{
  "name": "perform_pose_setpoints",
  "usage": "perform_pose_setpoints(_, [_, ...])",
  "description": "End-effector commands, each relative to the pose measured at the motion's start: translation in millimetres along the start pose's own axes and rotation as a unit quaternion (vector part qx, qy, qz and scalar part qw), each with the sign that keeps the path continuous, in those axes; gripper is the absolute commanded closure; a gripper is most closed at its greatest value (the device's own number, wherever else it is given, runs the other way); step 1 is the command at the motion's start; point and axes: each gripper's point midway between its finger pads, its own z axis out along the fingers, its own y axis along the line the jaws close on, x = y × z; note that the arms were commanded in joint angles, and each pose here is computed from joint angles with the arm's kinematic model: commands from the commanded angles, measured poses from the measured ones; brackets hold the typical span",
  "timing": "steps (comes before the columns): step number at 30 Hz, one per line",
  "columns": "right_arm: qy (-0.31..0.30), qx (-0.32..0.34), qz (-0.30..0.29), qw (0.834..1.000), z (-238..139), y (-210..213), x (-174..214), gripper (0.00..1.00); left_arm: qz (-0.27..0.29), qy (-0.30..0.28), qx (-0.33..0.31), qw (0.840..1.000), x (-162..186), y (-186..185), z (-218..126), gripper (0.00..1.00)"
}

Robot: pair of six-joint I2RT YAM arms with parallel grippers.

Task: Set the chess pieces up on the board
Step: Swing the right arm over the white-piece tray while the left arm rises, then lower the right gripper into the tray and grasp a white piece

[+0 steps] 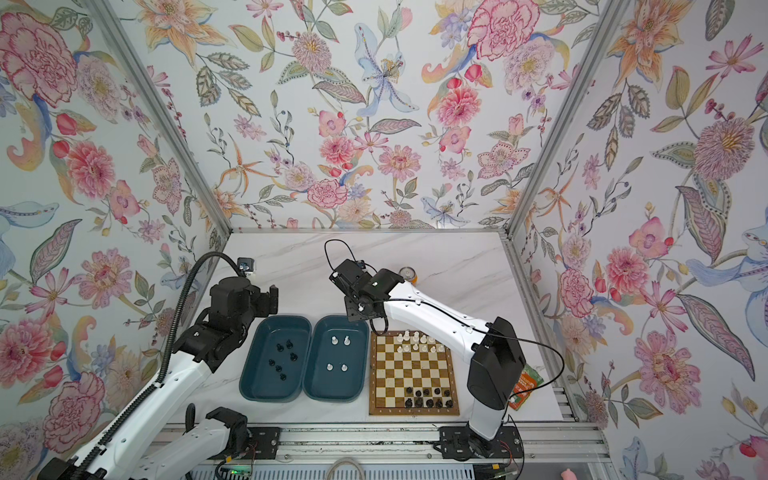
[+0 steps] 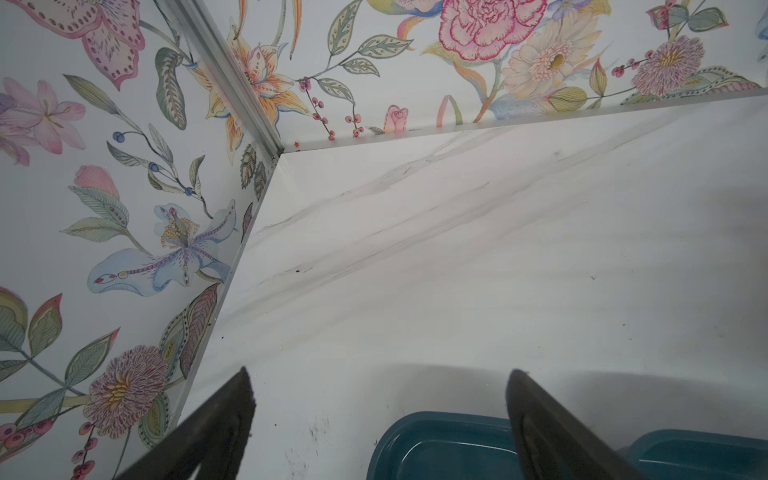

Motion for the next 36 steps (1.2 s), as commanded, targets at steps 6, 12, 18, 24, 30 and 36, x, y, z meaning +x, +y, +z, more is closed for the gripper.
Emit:
perform_pose_setpoints(6, [0.065,-0.022,0.007,0.998,20,36,20,0.63,-0.049,0.030,0.029,0.998,31,7,-7,0.04])
perform_pose_setpoints(12, [0.094,-0.024,0.029,0.995,33,43,32,0.65,-0.074,0.028,0.036,0.996,38,6,-13,0.04])
perform_pose_setpoints(18, [0.104,-0.023,0.033,0.994,38,48,30,0.66,-0.078,0.027,0.043,0.996,39,4,-12,0.04])
perform_pose_setpoints(24, [0.131,-0.007,0.033,0.991,51,49,38,0.67,-0.075,0.025,0.049,0.996,36,1,-10,0.03])
perform_pose_setpoints(30, [0.155,0.009,0.041,0.987,62,45,54,0.68,-0.075,0.028,0.049,0.996,39,1,-11,0.03])
perform_pose_setpoints(36, [0.166,0.016,0.045,0.985,69,44,60,0.69,-0.083,0.025,0.051,0.995,37,1,-11,0.03])
